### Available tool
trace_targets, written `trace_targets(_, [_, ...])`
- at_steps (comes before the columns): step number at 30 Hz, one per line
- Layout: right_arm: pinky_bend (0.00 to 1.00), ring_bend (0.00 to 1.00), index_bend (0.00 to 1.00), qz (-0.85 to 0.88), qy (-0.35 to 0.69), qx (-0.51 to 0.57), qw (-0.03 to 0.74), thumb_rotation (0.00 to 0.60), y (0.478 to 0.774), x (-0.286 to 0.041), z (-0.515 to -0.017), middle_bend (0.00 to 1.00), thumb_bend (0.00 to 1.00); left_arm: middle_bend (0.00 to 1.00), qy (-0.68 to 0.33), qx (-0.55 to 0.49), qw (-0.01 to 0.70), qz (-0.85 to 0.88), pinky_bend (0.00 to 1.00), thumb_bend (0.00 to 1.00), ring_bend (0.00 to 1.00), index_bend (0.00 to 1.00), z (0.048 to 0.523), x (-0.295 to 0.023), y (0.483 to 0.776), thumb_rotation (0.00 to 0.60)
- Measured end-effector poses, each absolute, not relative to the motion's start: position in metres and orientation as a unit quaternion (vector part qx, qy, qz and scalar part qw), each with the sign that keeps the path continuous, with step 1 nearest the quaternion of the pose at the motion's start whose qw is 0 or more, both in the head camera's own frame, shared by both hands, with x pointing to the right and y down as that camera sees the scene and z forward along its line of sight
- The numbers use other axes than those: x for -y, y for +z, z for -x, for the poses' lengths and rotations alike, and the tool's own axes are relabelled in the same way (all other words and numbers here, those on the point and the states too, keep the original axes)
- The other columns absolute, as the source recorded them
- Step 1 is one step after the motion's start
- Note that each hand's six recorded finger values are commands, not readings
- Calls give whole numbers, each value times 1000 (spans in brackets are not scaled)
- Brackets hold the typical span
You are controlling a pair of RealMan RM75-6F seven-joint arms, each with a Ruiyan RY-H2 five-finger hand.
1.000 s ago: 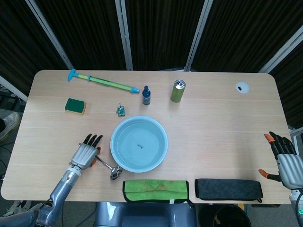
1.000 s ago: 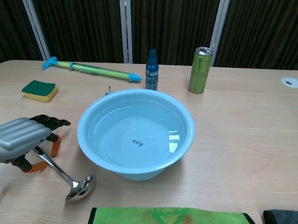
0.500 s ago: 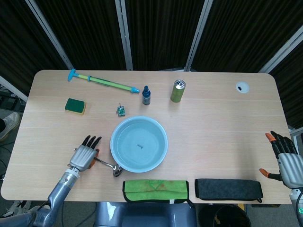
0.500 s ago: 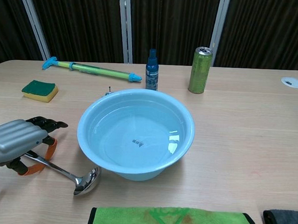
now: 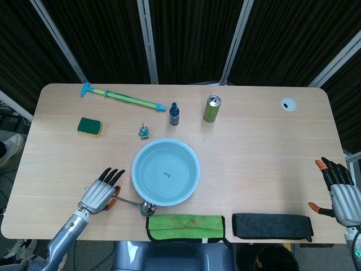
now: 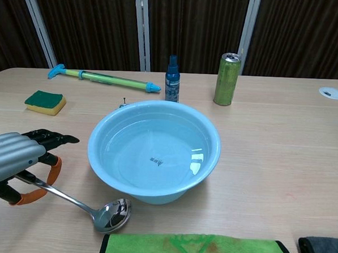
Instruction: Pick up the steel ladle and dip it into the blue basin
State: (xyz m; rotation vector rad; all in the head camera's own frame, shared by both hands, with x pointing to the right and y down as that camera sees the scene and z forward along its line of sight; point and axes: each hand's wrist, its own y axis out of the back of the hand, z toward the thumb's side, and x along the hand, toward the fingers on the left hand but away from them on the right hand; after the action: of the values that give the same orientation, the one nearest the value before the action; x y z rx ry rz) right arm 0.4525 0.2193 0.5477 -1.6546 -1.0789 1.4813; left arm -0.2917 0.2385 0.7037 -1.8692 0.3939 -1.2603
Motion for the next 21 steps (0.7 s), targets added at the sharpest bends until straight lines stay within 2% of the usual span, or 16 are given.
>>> trace_targets(7, [0,0,0,635,563,411,333,600,546,-221,-451,0,0,0,-483,-167,422,748,0,411,0,594,291,-241,684,600])
trace_targets(21, [0,0,0,637,558,414,334,600,542,-223,-450,0,0,0,-463,-176,433,753,0,412,0,604,287,-243,663,600])
